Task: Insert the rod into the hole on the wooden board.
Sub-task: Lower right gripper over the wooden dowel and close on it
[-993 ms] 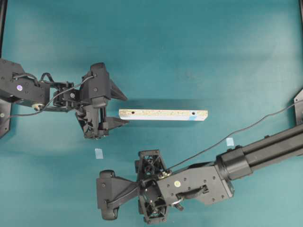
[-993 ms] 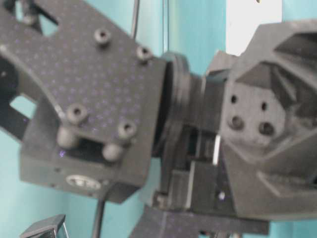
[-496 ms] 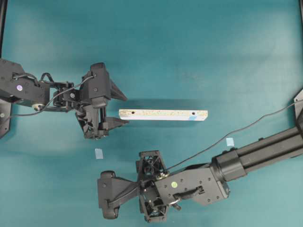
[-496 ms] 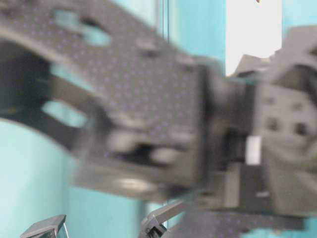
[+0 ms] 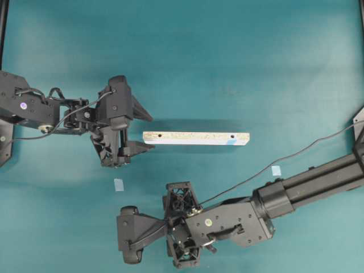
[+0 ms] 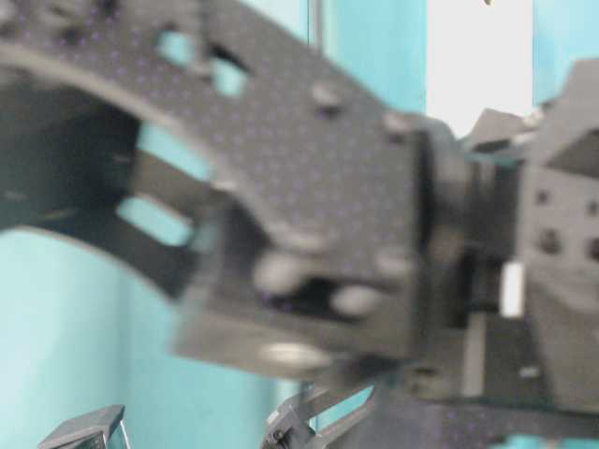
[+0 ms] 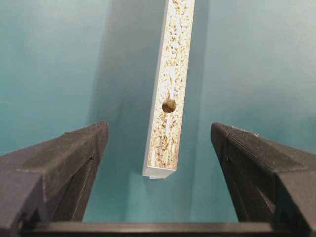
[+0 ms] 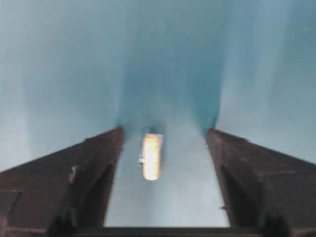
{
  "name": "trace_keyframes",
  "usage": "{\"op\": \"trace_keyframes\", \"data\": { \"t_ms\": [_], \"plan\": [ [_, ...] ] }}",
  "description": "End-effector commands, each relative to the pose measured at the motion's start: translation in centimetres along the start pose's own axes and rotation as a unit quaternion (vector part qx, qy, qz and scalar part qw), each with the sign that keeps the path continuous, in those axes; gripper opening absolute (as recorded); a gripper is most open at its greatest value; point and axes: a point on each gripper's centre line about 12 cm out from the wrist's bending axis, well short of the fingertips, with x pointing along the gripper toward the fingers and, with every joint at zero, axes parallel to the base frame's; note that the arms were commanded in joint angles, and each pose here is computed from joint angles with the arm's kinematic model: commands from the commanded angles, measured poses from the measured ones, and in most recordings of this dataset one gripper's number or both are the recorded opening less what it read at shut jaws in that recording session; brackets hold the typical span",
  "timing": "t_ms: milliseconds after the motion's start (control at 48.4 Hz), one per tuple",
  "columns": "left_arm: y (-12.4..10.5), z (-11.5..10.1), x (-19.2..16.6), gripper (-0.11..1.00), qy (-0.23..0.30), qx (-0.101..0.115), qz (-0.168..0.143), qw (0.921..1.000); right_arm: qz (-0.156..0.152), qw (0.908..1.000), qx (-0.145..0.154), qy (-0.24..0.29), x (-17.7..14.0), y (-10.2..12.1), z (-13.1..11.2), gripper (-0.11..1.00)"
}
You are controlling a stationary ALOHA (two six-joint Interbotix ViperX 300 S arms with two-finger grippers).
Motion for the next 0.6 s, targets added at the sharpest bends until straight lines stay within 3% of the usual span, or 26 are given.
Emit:
{"op": "trace_keyframes", "data": {
  "t_ms": [0, 186, 579],
  "plan": [
    [-0.06, 0.88, -0.17, 0.96, -0.015, -0.004, -0.002, 0.9999, 0.008, 0.9998, -0.003, -0.017, -1.23, 0.52, 0.66, 0.69],
    [-0.07, 0.92, -0.20, 0.96, -0.016, -0.003, -0.002, 0.9999, 0.007, 0.9999, -0.002, -0.013, -1.06, 0.44, 0.42, 0.51],
    [-0.08, 0.98, -0.19, 0.96, -0.017, -0.003, -0.002, 0.9999, 0.006, 0.9999, -0.002, -0.012, -0.98, 0.44, 0.40, 0.50]
  ]
}}
